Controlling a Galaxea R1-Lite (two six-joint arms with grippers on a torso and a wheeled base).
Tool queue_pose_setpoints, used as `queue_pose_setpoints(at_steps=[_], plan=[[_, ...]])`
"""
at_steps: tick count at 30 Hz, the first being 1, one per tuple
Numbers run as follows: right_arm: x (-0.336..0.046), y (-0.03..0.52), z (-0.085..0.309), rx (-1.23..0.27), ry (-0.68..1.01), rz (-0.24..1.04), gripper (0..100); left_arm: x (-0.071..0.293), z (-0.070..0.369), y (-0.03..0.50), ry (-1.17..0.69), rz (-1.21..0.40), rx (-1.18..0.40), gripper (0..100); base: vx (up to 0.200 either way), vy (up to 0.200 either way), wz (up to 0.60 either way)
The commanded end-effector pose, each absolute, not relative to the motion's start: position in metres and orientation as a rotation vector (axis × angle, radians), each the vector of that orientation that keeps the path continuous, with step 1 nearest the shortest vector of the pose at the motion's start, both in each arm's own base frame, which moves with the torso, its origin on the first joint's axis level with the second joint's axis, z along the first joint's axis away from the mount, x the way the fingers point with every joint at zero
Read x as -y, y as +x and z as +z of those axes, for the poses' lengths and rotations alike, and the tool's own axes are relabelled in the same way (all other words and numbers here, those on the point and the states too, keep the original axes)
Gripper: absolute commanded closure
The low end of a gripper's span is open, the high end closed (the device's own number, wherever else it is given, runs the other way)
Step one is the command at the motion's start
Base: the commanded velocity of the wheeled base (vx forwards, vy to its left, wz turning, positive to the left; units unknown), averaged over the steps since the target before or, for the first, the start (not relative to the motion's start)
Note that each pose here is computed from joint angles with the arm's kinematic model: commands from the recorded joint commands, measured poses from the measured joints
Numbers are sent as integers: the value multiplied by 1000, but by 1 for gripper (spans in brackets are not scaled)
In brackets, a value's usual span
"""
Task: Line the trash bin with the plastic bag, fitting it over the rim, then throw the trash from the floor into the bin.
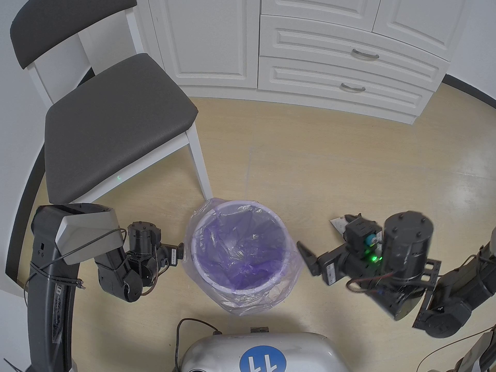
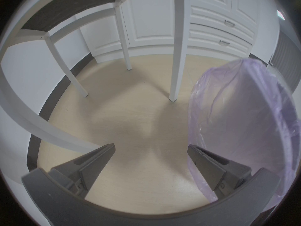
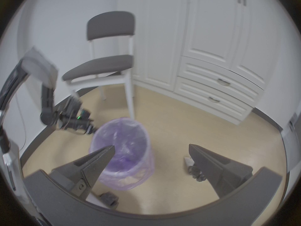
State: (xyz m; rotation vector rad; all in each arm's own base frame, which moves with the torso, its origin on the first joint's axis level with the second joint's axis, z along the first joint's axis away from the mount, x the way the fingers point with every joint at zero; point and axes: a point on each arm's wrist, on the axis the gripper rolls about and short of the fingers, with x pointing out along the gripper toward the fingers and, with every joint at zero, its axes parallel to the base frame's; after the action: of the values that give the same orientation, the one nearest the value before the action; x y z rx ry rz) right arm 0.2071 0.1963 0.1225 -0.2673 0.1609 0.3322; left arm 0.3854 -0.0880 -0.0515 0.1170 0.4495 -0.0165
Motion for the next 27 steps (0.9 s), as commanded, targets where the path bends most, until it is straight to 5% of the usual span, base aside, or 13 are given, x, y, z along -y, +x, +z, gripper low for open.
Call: queue_pose_setpoints(at_steps=[1,27], plan=[[-151,221,139,-99,-164,234,0,100,-77,403,158,-32,-488,0,0,0,0],[-120,245,141,-108,-151,156,0,131,-69,434,195,-81,-574,0,0,0,0]])
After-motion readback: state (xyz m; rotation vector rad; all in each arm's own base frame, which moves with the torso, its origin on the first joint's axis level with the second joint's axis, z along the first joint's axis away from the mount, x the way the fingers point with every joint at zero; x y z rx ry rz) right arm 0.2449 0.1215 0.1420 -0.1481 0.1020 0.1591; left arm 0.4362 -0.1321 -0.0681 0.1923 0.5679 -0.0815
